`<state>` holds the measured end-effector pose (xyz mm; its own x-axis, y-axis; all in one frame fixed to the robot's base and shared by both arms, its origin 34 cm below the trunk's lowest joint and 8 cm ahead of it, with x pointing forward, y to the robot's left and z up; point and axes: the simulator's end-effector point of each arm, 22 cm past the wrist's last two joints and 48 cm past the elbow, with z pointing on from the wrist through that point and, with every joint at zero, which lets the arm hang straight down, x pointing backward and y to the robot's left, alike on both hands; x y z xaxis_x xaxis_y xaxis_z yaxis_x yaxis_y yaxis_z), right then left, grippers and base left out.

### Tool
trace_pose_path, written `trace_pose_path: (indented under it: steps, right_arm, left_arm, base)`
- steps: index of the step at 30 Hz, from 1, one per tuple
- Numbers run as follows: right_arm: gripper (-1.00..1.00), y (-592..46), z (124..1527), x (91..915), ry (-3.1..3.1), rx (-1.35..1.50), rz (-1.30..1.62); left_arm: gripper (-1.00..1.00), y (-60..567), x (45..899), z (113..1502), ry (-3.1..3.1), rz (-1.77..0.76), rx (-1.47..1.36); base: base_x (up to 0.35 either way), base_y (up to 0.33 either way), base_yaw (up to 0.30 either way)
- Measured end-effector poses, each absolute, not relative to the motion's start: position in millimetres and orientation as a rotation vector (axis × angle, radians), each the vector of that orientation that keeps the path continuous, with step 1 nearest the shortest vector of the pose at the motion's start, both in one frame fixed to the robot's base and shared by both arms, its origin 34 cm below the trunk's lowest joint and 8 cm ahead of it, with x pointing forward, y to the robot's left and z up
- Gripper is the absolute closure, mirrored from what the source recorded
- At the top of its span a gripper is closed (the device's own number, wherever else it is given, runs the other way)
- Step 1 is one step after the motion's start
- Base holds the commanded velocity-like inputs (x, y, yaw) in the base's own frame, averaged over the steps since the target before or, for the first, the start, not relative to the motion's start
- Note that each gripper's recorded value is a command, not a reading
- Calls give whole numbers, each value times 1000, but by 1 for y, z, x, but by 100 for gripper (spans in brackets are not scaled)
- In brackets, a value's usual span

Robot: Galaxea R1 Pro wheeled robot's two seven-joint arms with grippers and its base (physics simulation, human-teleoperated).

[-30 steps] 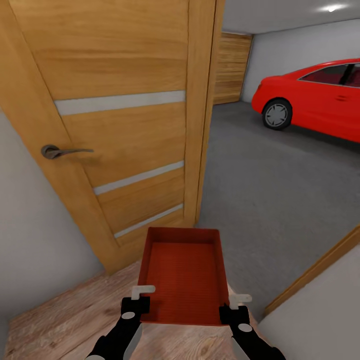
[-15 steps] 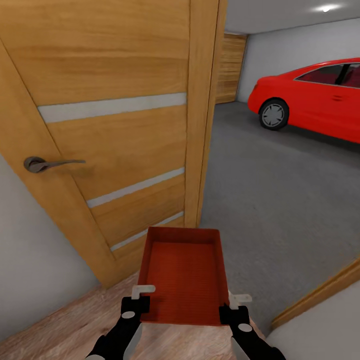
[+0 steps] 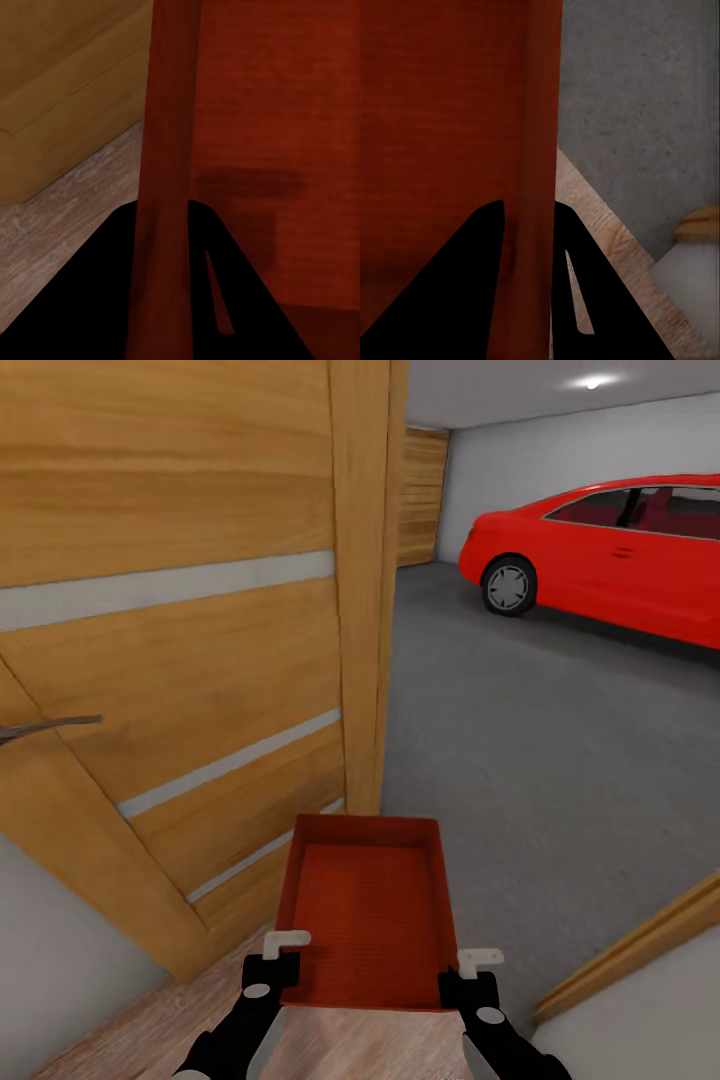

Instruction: Move the two storage containers from the living room to the garage. In the garage, place one container on the floor and stack the other container on top of it (either order is fine).

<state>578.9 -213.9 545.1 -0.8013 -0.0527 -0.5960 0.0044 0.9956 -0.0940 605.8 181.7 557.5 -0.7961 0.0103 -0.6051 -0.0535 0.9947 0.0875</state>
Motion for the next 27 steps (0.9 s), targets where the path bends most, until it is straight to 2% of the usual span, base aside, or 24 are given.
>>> trace_pose_path:
  steps: [21,27]
  right_arm:
    - [100,-214,545,579,2498,-34,-120]
    - [100,-214,545,579,2498,-34,-120]
  left_arm:
    - [100,182,606,557,2488,132,-30]
    - [100,182,606,557,2488,132,-30]
  base:
    - [1,0,-275]
    - [0,0,-73]
